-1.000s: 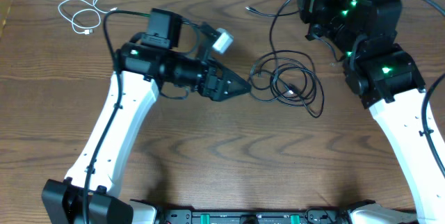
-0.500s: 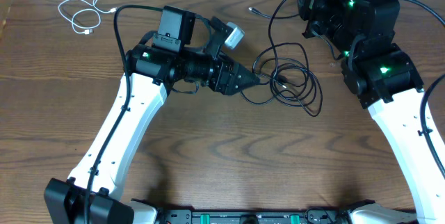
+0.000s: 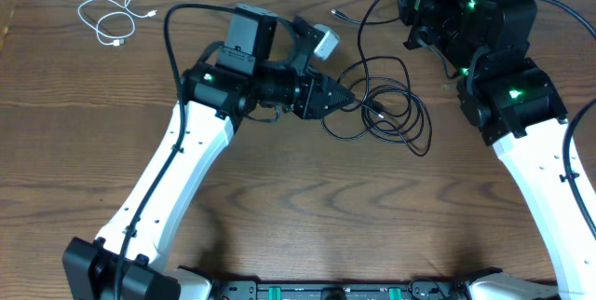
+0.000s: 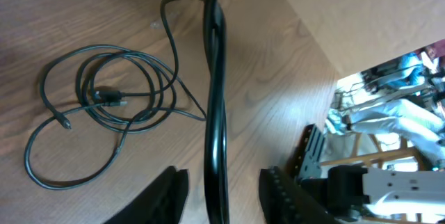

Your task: Untangle cables

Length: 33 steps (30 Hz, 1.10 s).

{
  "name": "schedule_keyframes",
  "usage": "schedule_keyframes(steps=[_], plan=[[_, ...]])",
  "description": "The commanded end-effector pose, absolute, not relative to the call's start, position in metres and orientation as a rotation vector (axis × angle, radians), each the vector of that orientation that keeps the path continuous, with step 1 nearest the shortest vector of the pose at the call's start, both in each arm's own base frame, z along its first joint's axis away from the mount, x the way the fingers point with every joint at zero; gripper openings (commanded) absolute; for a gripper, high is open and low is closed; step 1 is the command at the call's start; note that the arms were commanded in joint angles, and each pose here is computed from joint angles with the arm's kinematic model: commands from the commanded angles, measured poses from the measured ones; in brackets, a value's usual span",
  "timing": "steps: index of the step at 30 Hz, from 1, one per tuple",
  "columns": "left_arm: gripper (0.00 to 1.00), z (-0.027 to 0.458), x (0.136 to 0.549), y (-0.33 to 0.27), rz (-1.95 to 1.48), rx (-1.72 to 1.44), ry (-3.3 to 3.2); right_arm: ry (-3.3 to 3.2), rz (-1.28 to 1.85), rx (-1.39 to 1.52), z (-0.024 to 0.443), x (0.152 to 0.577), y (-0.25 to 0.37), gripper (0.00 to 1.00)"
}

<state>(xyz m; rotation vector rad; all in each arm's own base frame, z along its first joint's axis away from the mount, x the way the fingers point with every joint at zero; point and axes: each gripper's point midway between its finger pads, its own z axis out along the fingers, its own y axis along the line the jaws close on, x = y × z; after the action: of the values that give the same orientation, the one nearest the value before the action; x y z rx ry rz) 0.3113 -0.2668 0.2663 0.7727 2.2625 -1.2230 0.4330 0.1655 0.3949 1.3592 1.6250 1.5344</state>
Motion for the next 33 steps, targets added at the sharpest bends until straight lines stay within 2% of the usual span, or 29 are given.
schedule_keyframes(steps=[1,4,24,28,29,30,33], plan=[[0.35,0.269,0.311,-0.267,-1.186,0.758,2.268,1.627,1.562,1.363,0.398,0.432,0.171,0.02],[0.31,0.269,0.311,-0.267,-1.189,0.751,2.273,1.624,1.562,1.364,0.398,0.432,0.17,0.02],[0.31,0.266,0.308,-0.266,-1.195,0.741,2.299,1.551,1.542,1.365,0.406,0.438,0.161,0.02],[0.27,0.266,0.308,-0.265,-1.195,0.741,2.299,1.552,1.541,1.366,0.405,0.438,0.161,0.02],[0.21,0.266,0.308,-0.265,-1.195,0.741,2.298,1.553,1.541,1.365,0.405,0.438,0.161,0.02],[0.09,0.266,0.308,-0.265,-1.195,0.741,2.298,1.555,1.539,1.367,0.405,0.438,0.161,0.02],[0.08,0.266,0.308,-0.265,-1.195,0.739,2.299,1.562,1.53,1.376,0.402,0.437,0.161,0.02]])
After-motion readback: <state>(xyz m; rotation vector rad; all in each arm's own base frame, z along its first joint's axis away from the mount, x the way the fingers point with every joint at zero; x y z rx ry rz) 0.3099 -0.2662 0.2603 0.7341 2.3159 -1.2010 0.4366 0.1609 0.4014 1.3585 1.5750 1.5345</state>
